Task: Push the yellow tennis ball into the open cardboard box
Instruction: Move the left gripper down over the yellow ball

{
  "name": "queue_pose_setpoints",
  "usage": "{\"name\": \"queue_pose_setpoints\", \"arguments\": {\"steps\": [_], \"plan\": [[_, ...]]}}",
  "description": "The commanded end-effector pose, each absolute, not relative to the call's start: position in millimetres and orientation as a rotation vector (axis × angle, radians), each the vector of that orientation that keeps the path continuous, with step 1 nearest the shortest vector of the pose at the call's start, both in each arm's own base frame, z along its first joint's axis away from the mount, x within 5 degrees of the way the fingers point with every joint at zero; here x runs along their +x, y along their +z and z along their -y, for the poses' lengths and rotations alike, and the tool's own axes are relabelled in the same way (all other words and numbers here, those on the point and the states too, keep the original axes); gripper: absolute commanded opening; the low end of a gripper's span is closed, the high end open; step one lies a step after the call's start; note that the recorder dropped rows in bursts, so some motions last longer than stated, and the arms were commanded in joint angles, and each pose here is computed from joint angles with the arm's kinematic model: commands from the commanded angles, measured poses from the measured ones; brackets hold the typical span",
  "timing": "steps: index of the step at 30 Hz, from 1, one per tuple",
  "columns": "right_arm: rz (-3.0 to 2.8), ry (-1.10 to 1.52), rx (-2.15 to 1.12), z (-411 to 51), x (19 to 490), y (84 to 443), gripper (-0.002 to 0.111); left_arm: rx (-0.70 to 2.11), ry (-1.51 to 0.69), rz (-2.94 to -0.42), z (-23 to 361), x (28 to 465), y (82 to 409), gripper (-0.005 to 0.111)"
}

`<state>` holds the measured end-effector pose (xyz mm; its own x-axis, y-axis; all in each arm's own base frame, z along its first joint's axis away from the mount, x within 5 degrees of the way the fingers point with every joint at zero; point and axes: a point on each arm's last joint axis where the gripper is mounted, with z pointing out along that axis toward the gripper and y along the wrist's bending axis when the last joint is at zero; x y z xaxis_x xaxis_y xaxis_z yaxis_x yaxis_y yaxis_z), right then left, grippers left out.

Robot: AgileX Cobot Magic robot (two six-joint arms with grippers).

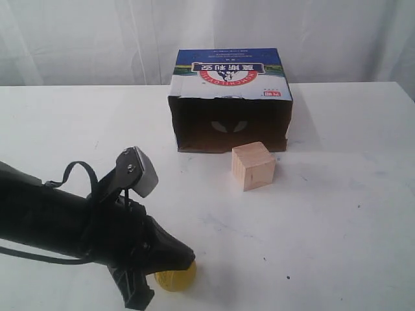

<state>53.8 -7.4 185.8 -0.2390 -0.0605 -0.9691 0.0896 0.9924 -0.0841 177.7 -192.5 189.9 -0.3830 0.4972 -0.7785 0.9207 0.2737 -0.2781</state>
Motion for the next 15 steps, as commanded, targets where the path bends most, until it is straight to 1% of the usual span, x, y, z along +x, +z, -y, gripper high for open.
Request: {"name": "queue_pose_setpoints", "arguments": {"steps": [1,7,11,15], "plan": [[-1.796,-0.137,0.028,7,54,185,0.000,1.300,-0.998,-2.017,195,178,175,0.000],[-1.795,-0.127,0.041,7,54,185,0.000,1.341,-0.839,-1.974,195,191,163,0.000],[-1.795,-0.127,0.041,7,54,185,0.000,1.370,-0.814,-1.919,201,200,168,0.000],[-1.795,-0.127,0.041,7,54,185,0.000,1.391,-0.784,-1.833,208,210,180,0.000]]}}
